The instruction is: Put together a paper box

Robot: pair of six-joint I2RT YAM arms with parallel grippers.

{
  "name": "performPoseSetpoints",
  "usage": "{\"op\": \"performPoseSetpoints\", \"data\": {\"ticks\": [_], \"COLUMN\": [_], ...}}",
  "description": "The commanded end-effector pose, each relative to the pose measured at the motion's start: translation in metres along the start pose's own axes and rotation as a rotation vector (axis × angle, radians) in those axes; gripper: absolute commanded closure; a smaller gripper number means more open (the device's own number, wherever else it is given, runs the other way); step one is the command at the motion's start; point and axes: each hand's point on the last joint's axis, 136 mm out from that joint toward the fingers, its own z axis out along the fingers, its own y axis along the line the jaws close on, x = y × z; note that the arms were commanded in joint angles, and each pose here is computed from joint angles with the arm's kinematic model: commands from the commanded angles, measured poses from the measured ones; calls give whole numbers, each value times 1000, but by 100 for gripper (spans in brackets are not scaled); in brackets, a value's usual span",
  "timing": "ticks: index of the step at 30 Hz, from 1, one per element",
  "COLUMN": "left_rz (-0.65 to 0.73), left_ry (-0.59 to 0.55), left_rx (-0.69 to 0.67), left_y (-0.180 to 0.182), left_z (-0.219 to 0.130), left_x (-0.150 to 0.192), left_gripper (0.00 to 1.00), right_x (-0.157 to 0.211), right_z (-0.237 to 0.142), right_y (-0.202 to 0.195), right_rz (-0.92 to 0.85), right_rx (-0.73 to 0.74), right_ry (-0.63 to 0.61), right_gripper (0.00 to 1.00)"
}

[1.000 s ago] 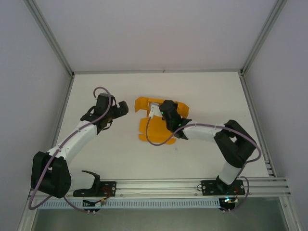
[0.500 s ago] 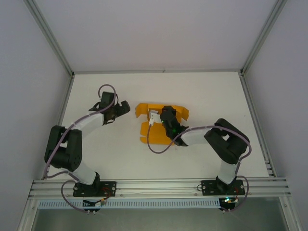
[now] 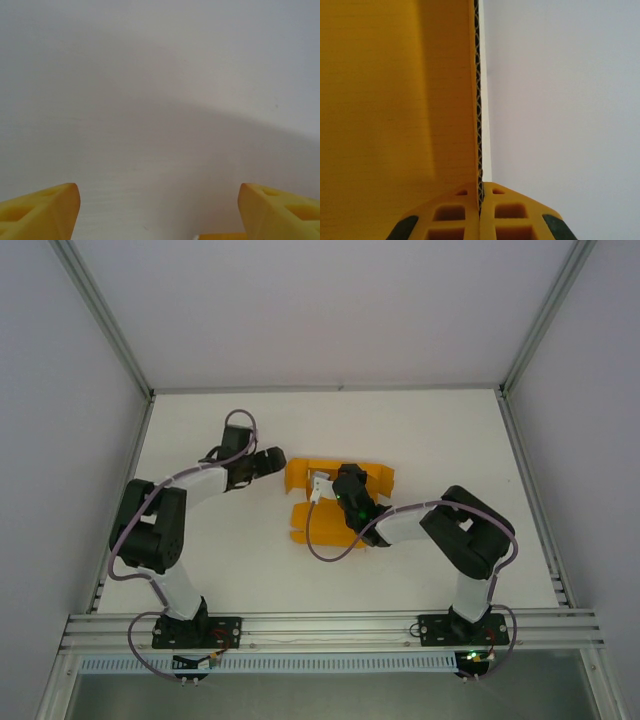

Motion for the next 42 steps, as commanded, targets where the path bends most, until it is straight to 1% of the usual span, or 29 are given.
{"op": "performPoseSetpoints", "data": {"ticks": [1, 6, 8, 11, 13, 18, 24, 29, 32, 34, 36, 38, 42], "left_rz": [69, 123, 138, 164, 181, 226, 237, 243, 281, 306, 326, 352, 403], "left_ry": [21, 56, 53, 38, 39, 38, 32, 2, 14, 22, 45, 61, 62], "left_rx": [109, 243, 274, 310, 331, 333, 292, 239, 279, 310, 372, 418, 397], "left_y": [-20, -43, -49, -60, -66, -73, -67, -57, -65, -71, -83, -92, -96], "left_z": [-4, -3, -2, 0, 1, 0, -5, -15, -19, -18, -19, -19, -10], "left_x": [18, 38, 43, 47, 51, 59, 65, 63, 65, 65, 69, 73, 78], "left_gripper": [21, 30, 31, 37, 38, 40, 40, 40, 41, 44, 47, 48, 48], "right_x": [-2, -4, -3, -3, -3, -2, 0, 0, 1, 0, 0, 0, 0], "right_z": [-1, -1, -1, -1, -2, -3, -4, -4, -5, -5, -5, -5, -5], "right_y": [-1, -5, -6, -7, -6, -7, -9, -11, -12, -13, -13, -11, -11], "right_rz": [44, 53, 57, 66, 64, 69, 80, 84, 82, 85, 87, 90, 96], "right_rx": [8, 15, 18, 13, 7, 4, 8, 10, 9, 11, 9, 0, -4], "right_ry": [6, 0, 1, 3, 6, 7, 17, 18, 20, 18, 18, 21, 17], "right_gripper": [100, 100, 100, 100, 100, 100, 100, 100, 100, 100, 100, 100, 100]}}
